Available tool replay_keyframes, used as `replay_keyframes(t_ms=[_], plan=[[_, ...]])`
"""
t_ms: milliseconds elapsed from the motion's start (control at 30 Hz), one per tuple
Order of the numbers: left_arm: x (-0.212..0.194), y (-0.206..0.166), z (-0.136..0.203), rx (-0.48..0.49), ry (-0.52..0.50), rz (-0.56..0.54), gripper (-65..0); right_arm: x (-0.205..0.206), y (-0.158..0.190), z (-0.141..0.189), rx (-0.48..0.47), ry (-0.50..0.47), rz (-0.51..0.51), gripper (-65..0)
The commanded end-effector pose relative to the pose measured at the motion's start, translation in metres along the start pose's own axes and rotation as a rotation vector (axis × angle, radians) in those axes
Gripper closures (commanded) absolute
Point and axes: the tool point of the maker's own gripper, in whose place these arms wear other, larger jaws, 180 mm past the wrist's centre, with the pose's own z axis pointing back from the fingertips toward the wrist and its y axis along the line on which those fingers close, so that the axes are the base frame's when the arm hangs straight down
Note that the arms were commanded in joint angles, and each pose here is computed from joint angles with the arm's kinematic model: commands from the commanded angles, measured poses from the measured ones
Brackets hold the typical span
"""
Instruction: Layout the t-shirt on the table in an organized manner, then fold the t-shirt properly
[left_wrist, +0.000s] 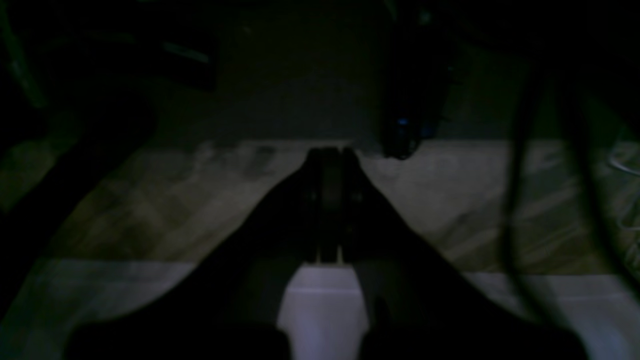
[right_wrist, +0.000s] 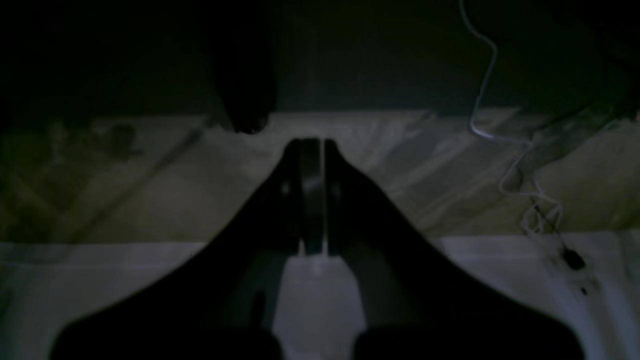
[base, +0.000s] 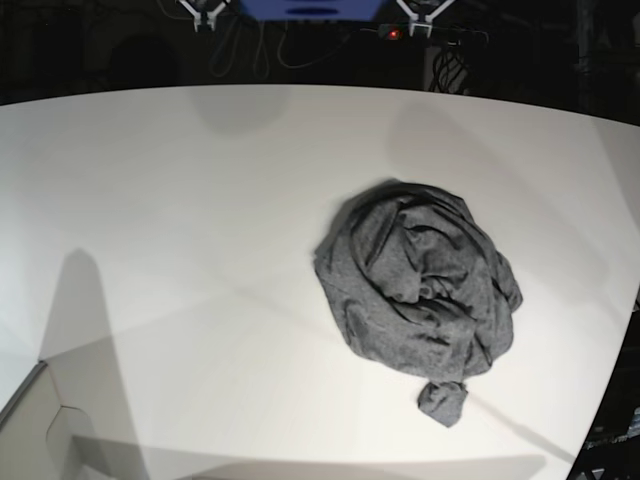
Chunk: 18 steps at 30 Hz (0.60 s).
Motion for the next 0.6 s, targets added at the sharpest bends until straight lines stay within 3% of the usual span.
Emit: replay_keyframes(t_ms=[0, 167, 300, 433, 567], plan=[[-0.015, 0.002, 0.003, 0.004, 0.011, 0.002, 0.0, -0.010, -0.001, 0.000, 0.005, 0.002, 0.002, 0.0], [-0.044, 0.019, 0.018, 0.024, -0.020, -0.013, 0.0, -0.043, -0.022, 0.005, -0.025, -0.033, 0.014, 0.0], [-0.044, 0.030, 0.033, 0.027, -0.082, 0.077, 0.0, -0.045, -0.038, 0.025, -0.048, -0.139, 0.039, 0.0], [-0.033, 0.046, 0.061, 0.017, -0.185, 0.149, 0.0, -0.025, -0.044, 0.072, -0.053, -0.315, 0.067, 0.0], [-0.015, 0.050, 0.096, -0.012, -0.292, 0.146, 0.0, -0.003, -0.039, 0.119, -0.043, -0.455, 0.091, 0.0]])
